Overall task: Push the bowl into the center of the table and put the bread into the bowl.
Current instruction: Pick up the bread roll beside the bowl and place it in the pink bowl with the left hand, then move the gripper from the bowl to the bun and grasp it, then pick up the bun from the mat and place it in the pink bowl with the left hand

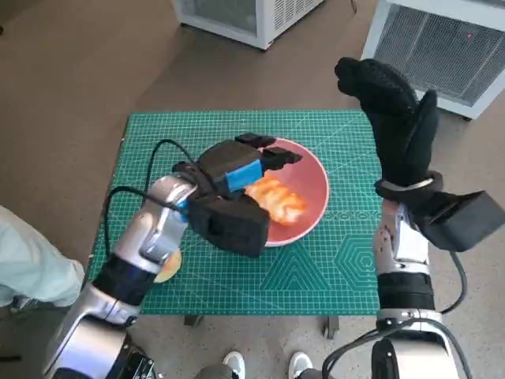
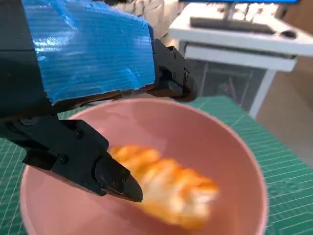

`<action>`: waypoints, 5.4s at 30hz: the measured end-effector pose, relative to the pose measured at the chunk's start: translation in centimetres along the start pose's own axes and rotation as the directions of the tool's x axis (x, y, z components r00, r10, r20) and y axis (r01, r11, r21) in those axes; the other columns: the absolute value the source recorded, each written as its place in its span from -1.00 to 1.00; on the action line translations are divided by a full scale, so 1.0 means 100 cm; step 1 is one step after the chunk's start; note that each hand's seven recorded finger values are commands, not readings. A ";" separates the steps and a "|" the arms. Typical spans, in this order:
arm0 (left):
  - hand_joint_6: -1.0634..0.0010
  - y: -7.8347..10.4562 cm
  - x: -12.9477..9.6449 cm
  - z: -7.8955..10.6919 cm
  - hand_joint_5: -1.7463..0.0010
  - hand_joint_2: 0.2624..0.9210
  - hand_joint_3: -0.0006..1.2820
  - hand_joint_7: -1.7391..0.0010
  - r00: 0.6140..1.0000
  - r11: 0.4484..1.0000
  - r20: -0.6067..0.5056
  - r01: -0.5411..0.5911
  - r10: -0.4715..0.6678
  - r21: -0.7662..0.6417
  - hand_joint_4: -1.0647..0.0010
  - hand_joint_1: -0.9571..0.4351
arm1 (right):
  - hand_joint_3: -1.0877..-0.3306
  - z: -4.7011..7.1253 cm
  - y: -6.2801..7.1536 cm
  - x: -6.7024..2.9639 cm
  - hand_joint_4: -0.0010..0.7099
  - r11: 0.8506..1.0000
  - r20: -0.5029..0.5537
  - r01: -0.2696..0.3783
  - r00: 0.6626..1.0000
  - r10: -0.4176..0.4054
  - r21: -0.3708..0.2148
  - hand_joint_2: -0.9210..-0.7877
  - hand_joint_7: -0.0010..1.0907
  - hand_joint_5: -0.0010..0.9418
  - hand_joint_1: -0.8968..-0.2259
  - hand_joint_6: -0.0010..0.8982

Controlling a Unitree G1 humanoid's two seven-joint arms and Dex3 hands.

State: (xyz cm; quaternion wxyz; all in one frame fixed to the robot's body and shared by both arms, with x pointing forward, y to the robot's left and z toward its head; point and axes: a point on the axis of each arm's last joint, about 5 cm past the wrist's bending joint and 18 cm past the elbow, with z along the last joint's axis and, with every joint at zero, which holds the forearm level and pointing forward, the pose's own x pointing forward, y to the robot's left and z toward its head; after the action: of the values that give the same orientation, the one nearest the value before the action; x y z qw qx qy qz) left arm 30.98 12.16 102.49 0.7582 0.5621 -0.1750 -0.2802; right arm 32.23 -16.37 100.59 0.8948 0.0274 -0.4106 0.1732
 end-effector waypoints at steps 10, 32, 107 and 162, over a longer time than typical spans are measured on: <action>0.54 0.030 -0.038 -0.008 1.00 0.60 -1.00 1.00 0.997 0.995 0.039 -0.060 0.064 -0.085 0.97 -0.11 | -0.01 -0.001 0.004 0.0006 -0.39 1.000 -0.004 -0.003 1.000 0.003 0.004 -1.00 -0.11 -1.00 -0.33 -0.79; 0.55 0.065 -0.164 -0.042 1.00 0.50 -1.00 1.00 0.961 0.984 -0.267 0.022 -0.070 -0.176 0.96 -0.06 | 0.01 -0.002 0.006 0.0019 -0.40 1.000 -0.010 0.001 1.000 -0.001 0.031 -1.00 -0.13 -1.00 -0.27 -0.79; -0.39 -0.054 -0.149 -0.071 0.11 0.91 -0.88 0.64 0.862 0.974 -0.458 0.162 -0.218 -0.159 -0.25 0.63 | -0.10 -0.004 0.009 0.0116 -0.40 0.995 -0.012 -0.086 0.996 0.087 0.045 -1.00 0.00 -0.99 -0.23 -0.90; -0.18 0.051 -0.038 0.002 -0.24 1.00 -0.95 -0.31 0.948 0.950 0.088 -0.298 0.306 -0.089 -0.47 0.38 | -0.10 -0.003 0.005 0.0106 -0.38 0.997 -0.012 -0.075 0.997 0.075 0.037 -1.00 0.02 -0.99 -0.23 -0.90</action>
State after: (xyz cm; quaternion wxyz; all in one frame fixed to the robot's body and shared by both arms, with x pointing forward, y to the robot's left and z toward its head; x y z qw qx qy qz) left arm 29.08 15.42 107.57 0.8028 0.4852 -0.2863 -0.1951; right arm 32.92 -15.55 101.14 0.8898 0.0271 -0.4020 0.2144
